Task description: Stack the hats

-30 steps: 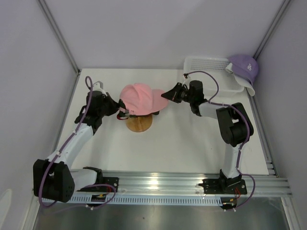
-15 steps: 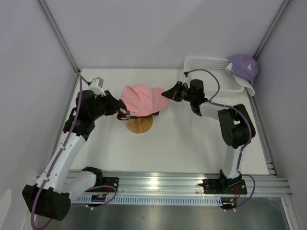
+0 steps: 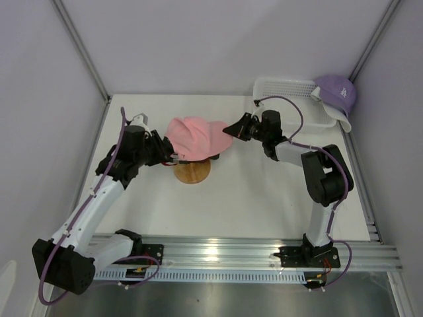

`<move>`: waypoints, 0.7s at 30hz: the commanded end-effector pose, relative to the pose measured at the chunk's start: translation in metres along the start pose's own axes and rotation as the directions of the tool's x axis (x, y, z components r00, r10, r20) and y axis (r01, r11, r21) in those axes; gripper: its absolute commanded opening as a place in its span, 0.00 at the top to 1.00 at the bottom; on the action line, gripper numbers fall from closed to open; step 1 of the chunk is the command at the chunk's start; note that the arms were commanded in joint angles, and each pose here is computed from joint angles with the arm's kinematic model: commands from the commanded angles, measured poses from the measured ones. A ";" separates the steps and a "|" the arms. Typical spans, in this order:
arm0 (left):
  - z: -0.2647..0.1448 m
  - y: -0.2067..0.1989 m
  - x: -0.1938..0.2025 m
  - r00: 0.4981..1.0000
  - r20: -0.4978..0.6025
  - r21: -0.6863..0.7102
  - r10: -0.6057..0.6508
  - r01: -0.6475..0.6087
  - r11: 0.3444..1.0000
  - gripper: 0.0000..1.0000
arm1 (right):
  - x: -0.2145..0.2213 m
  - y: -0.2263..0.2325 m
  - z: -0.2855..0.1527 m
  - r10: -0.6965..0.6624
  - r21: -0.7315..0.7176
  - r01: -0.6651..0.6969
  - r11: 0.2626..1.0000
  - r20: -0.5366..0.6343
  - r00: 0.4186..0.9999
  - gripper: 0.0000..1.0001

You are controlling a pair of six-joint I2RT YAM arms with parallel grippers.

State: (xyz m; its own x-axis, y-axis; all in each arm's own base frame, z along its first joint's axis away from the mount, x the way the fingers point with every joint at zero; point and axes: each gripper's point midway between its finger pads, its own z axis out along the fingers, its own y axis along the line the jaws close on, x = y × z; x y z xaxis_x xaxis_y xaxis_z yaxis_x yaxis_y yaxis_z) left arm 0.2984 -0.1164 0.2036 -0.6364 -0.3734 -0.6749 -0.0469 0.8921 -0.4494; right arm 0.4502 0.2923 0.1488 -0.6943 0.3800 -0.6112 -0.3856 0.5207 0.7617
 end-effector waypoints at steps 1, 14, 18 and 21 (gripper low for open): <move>0.001 0.010 -0.002 1.000 0.009 -0.076 -0.029 0.030 0.997 0.57 | -0.004 -0.023 -0.004 -0.106 0.115 0.100 0.988 0.040 0.994 1.00; 0.020 0.009 0.000 0.993 0.035 -0.083 -0.112 0.115 0.990 0.92 | 0.015 -0.012 0.003 -0.098 0.103 0.097 0.990 0.009 0.995 1.00; 0.026 0.025 0.012 0.996 0.022 -0.154 -0.090 0.092 0.984 0.99 | 0.021 -0.014 0.003 -0.084 0.109 0.083 0.991 0.010 0.996 1.00; 0.031 0.043 0.034 0.997 -0.028 -0.206 -0.074 0.066 0.976 0.99 | 0.022 -0.027 0.004 -0.063 0.160 0.061 0.985 0.007 0.998 1.00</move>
State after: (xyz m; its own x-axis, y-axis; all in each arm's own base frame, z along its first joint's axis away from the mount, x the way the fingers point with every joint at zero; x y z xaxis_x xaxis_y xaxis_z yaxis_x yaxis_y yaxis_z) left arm 0.3155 -0.1154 0.1910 -0.5858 -0.4694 -0.6607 -0.1581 0.8658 -0.4748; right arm 0.4463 0.2998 0.1468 -0.6753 0.3981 -0.6209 -0.3718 0.5432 0.7528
